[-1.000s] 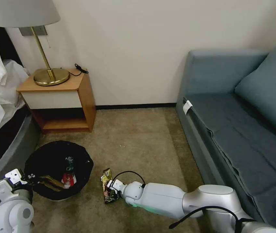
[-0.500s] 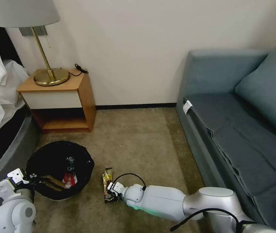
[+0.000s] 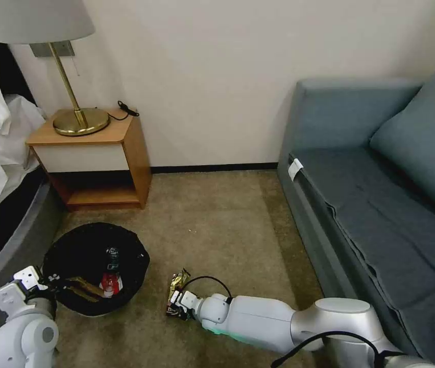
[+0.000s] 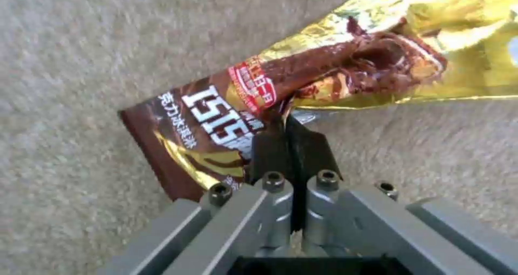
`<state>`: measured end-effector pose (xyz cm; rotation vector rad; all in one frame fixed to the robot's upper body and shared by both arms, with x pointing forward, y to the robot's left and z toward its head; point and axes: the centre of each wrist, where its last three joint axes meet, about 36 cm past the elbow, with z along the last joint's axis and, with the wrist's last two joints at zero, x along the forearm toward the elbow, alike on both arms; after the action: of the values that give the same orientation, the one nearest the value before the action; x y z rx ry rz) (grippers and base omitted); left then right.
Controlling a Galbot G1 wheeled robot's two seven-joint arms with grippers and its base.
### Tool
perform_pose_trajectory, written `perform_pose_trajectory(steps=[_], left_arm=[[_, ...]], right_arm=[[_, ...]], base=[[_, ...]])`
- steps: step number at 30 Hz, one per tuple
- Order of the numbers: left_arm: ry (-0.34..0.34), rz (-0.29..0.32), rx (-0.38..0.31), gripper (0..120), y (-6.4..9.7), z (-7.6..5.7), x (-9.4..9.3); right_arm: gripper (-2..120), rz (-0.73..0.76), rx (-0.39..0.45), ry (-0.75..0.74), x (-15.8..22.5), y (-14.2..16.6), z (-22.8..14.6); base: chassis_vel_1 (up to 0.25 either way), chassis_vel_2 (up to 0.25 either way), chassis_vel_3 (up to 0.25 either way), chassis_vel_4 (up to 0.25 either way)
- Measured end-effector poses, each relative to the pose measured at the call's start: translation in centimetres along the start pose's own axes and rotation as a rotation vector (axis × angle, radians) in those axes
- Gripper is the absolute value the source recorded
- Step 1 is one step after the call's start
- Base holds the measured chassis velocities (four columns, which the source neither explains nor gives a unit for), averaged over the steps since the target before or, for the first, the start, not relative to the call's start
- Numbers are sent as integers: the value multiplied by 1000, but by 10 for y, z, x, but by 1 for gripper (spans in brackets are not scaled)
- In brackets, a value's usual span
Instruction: Pick up the trash bin, then pick up the garbage on the floor and place it into the trash bin.
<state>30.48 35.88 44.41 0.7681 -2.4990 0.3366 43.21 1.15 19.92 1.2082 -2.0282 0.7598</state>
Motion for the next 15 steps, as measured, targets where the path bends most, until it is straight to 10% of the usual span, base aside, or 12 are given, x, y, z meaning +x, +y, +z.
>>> perform_pose_trajectory(steps=[15], left_arm=[[7,5,-1,3,-3,1,-6]], right_arm=[[0,84,-39,-131,49,-57,-48]], base=[[0,0,0,0]])
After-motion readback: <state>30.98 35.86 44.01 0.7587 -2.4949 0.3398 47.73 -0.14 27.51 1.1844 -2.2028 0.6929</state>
